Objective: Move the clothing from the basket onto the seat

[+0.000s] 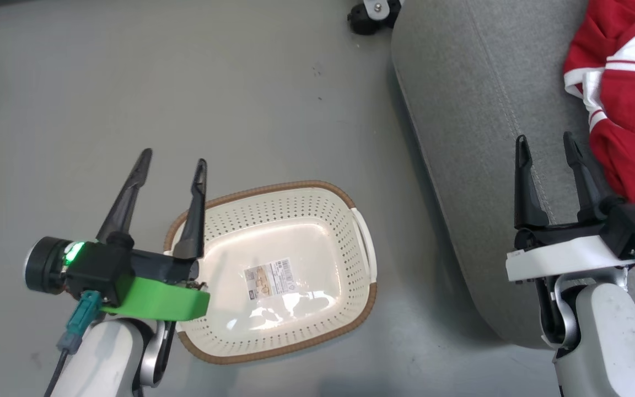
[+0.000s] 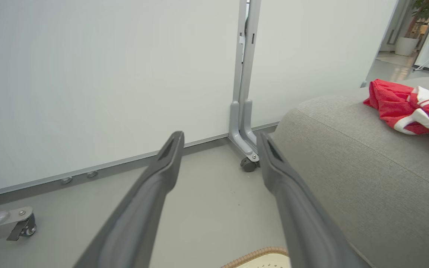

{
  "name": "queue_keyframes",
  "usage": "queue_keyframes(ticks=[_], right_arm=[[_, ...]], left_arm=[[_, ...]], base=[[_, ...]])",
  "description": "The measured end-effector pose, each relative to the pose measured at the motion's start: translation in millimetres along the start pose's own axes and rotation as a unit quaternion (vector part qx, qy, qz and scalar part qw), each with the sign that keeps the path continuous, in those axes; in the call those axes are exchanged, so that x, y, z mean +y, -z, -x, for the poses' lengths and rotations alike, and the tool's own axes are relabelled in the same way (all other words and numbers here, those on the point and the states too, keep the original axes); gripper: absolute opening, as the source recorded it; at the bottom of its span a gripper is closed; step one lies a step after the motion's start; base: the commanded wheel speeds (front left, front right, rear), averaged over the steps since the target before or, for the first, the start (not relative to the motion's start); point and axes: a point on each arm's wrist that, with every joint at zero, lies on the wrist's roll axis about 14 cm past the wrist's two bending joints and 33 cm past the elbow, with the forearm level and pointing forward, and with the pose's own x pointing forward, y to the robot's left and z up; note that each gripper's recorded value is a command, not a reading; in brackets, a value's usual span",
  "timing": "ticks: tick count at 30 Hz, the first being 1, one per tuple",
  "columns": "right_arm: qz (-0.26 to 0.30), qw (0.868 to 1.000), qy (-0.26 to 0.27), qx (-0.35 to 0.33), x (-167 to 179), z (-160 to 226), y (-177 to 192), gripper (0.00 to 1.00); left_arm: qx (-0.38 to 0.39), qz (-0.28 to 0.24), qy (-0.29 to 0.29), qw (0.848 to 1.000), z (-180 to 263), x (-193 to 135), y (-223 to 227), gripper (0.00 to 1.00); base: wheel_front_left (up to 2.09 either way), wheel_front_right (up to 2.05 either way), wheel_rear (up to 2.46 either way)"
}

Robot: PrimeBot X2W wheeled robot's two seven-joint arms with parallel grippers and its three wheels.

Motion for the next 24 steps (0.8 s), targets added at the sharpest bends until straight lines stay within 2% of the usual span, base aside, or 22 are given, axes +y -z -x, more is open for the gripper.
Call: queue_keyframes(ticks=[6, 12, 24], right_arm=[[-0.004, 0.999, -0.042, -0.007, 31, 6, -13, 1.0], [-0.007, 0.998, -0.069, -0.009, 50, 16, -24, 1.0], [-0.007, 0.995, -0.102, -0.006, 71, 50, -36, 1.0]], left_arm=[[-0.011, -0.012, -0.105, 0.994, 34, 49, -19, 1.0], [-0.015, -0.025, -0.169, 0.985, 72, 79, -32, 1.0], [0.002, -0.034, -0.198, 0.98, 130, 77, -31, 1.0]], base=[[0.0, 0.0, 0.0], [0.0, 0.0, 0.0], [0.0, 0.0, 0.0]])
